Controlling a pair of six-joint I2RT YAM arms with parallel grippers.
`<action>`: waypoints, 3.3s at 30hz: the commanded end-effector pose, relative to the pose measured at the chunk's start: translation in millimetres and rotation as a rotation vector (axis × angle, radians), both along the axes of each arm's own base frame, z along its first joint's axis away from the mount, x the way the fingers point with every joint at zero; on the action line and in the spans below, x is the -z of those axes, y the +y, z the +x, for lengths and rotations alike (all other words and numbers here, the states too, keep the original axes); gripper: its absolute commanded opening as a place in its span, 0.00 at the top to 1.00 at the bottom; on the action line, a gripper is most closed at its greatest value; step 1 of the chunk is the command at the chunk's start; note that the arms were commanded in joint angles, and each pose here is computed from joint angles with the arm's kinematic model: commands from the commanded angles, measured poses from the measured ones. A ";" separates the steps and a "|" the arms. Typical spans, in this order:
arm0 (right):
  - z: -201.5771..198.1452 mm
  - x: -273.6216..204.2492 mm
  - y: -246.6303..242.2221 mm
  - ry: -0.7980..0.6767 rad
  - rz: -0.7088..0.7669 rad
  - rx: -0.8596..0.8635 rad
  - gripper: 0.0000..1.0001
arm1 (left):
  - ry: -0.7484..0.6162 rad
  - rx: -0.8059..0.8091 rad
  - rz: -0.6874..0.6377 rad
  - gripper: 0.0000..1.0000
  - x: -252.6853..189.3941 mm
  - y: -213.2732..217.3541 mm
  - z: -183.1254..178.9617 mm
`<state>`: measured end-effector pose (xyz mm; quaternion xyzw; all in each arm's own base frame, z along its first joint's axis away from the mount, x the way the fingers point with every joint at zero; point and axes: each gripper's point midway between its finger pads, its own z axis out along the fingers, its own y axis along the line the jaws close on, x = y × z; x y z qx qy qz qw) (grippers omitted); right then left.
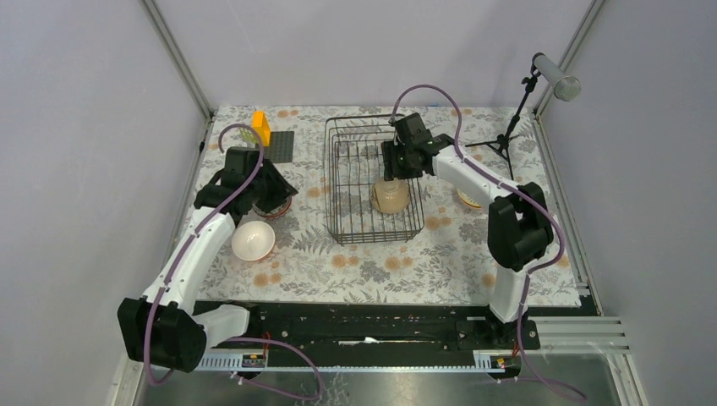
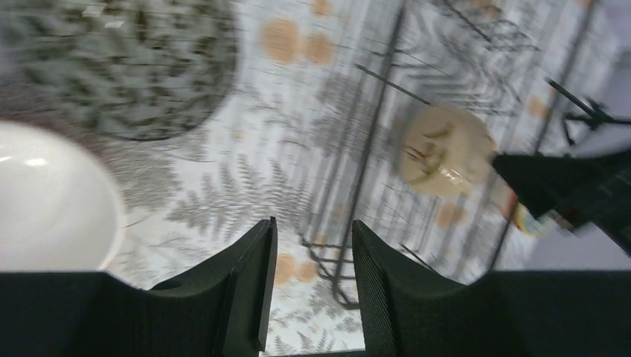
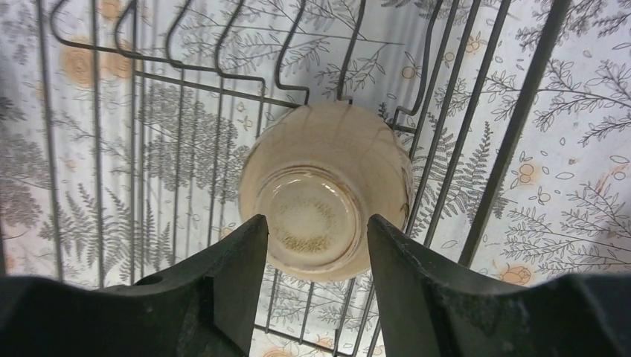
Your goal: Unload the bowls from the dish rack
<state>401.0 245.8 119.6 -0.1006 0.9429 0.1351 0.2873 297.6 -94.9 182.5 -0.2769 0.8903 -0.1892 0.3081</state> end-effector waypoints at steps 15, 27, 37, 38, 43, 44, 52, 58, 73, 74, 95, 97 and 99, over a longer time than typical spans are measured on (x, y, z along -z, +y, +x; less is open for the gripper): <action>-29.7 13.9 31.6 0.122 0.145 -0.049 0.49 | -0.163 0.379 -0.264 0.52 -34.6 -91.6 37.8; -39.6 10.9 46.0 0.177 0.223 -0.090 0.51 | -0.162 0.506 -0.155 0.36 -39.7 -145.5 54.3; -42.5 10.0 33.1 0.219 0.310 -0.022 0.17 | -0.036 0.540 -0.098 0.32 -5.7 -165.6 67.4; -42.6 11.7 33.9 0.224 0.320 -0.022 0.14 | -0.021 0.540 -0.104 0.33 -1.4 -167.3 68.3; -38.1 22.0 36.7 0.275 0.363 -0.003 0.21 | 0.053 0.481 -0.049 0.41 18.7 -158.6 75.9; -36.7 22.6 38.4 0.276 0.372 -0.005 0.23 | 0.065 0.480 -0.045 0.42 21.5 -158.2 76.0; -35.5 18.2 50.6 0.289 0.438 -0.018 0.27 | 0.077 0.497 -0.056 0.53 21.6 -163.0 78.1; -34.9 20.5 56.8 0.293 0.438 -0.024 0.31 | 0.029 0.509 -0.052 0.54 -2.0 -164.0 82.9; -29.8 16.1 72.4 0.250 0.371 -0.040 0.45 | 0.082 0.370 0.156 0.36 -11.8 -100.4 62.0; -28.8 16.3 71.0 0.246 0.358 -0.035 0.44 | 0.088 0.351 0.172 0.34 -10.5 -93.8 61.4; -33.3 18.9 98.2 0.257 0.333 -0.112 0.46 | 0.135 0.439 -0.022 0.17 42.0 -96.5 63.6; -34.4 19.6 96.4 0.257 0.329 -0.109 0.43 | 0.135 0.445 -0.037 0.16 45.2 -99.3 63.4; -36.9 20.7 93.1 0.266 0.330 -0.100 0.31 | 0.137 0.445 -0.042 0.15 48.4 -100.0 63.9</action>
